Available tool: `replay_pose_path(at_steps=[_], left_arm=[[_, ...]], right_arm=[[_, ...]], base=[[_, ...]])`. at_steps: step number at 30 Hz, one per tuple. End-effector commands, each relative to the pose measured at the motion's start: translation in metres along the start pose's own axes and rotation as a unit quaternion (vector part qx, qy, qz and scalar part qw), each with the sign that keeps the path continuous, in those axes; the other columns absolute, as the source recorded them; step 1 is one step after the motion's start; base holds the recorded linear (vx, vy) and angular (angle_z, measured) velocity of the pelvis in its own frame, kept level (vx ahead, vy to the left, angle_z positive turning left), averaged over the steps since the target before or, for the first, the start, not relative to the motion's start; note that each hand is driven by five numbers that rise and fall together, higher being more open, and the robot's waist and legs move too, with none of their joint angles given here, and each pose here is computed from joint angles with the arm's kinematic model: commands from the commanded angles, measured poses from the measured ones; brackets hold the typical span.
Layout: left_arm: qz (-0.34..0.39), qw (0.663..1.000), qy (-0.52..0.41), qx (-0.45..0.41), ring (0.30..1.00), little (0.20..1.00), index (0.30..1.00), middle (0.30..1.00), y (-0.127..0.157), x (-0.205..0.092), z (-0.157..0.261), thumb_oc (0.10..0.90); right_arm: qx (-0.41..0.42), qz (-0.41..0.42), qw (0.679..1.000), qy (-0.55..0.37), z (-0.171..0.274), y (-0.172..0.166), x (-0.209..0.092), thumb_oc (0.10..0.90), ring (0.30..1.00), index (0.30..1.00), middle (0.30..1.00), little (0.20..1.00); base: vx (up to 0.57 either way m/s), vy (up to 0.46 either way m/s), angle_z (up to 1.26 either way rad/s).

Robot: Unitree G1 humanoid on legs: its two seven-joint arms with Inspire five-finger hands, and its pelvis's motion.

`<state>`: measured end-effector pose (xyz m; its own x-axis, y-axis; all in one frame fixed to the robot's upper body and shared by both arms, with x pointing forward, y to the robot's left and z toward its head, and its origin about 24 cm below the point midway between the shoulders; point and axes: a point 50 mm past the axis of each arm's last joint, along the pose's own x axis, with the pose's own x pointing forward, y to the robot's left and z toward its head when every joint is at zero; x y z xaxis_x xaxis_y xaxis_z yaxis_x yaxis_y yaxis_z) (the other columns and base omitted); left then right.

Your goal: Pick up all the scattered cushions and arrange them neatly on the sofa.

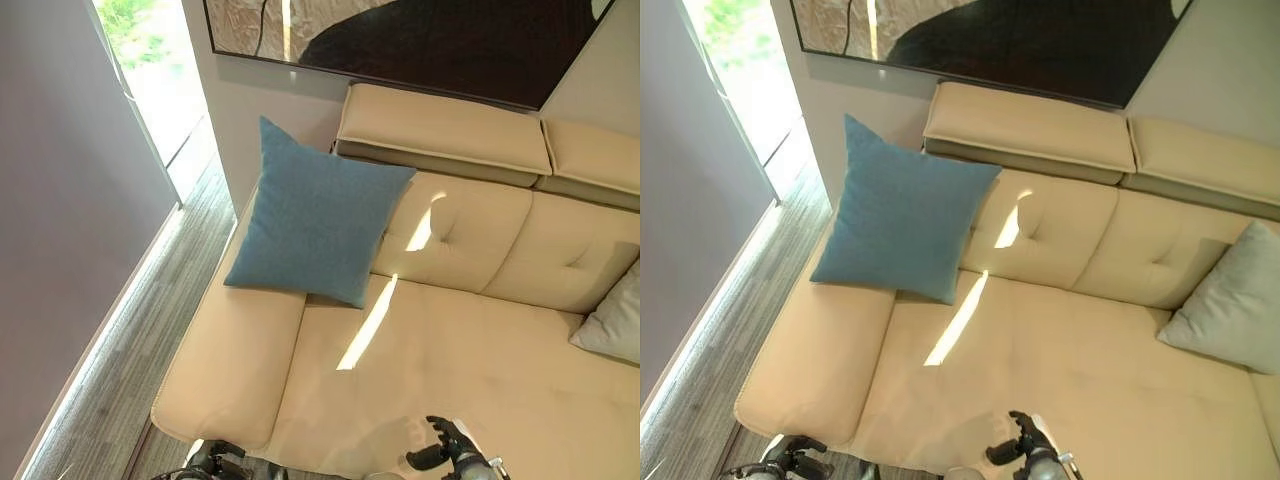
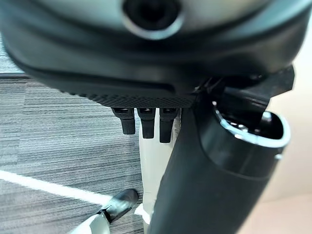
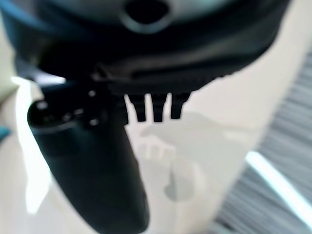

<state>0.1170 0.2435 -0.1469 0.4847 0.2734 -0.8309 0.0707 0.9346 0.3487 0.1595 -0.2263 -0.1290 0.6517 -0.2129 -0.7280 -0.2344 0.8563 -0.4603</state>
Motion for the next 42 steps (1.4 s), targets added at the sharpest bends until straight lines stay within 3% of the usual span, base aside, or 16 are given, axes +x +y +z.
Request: replay_pose_path(at_steps=[1,8,16,21,22,28,33,42], left_arm=[[0.083,0.967,-0.22,-0.101,0.9,0.9,0.9,0.9,0.04,-0.004,0.103,0.8],[0.082,0.908,-0.363,-0.194,0.9,0.9,0.9,0.9,0.052,-0.037,0.159,0.8],[0.039,0.841,-0.477,-0.25,0.9,0.9,0.9,0.9,0.072,-0.08,0.189,0.8],[0.087,0.846,-0.505,-0.147,0.9,0.9,0.9,0.9,0.11,-0.102,0.181,0.8],[0.128,0.858,-0.481,-0.124,0.9,0.9,0.9,0.9,0.12,-0.099,0.169,0.8],[0.194,0.876,-0.422,-0.129,0.9,0.9,0.9,0.9,0.129,-0.089,0.135,0.8],[0.197,0.855,-0.448,-0.171,0.9,0.9,0.9,0.9,0.126,-0.097,0.138,0.8],[0.162,0.818,-0.537,-0.129,0.9,0.9,0.9,0.9,0.1,-0.112,0.201,0.8]], right_arm=[[0.016,-0.076,0.995,-0.06,0.026,-0.036,0.005,0.8,0.9,0.9,0.9,0.9],[0.016,-0.146,0.974,-0.175,0.075,-0.081,-0.005,0.8,0.9,0.9,0.9,0.9],[0.008,-0.163,0.969,-0.184,0.071,-0.096,-0.014,0.8,0.9,0.9,0.9,0.9],[-0.003,-0.146,0.976,-0.161,0.056,-0.096,-0.015,0.8,0.9,0.9,0.9,0.9],[0.002,-0.142,0.979,-0.147,0.05,-0.094,-0.014,0.8,0.9,0.9,0.9,0.9],[0.028,-0.149,0.979,-0.133,0.039,-0.094,-0.015,0.8,0.9,0.9,0.9,0.9],[0.034,-0.152,0.98,-0.125,0.033,-0.093,-0.017,0.8,0.9,0.9,0.9,0.9],[0.027,-0.144,0.976,-0.164,0.052,-0.084,-0.015,0.8,0.9,0.9,0.9,0.9]], base=[[0.06,-0.069,0.07],[-0.01,-0.084,0.03],[-0.01,-0.077,0.2],[0.01,-0.036,0.13],[0.01,-0.044,0.09],[0.0,-0.037,0.07],[-0.02,-0.03,0.14],[0.0,-0.019,0.13]])
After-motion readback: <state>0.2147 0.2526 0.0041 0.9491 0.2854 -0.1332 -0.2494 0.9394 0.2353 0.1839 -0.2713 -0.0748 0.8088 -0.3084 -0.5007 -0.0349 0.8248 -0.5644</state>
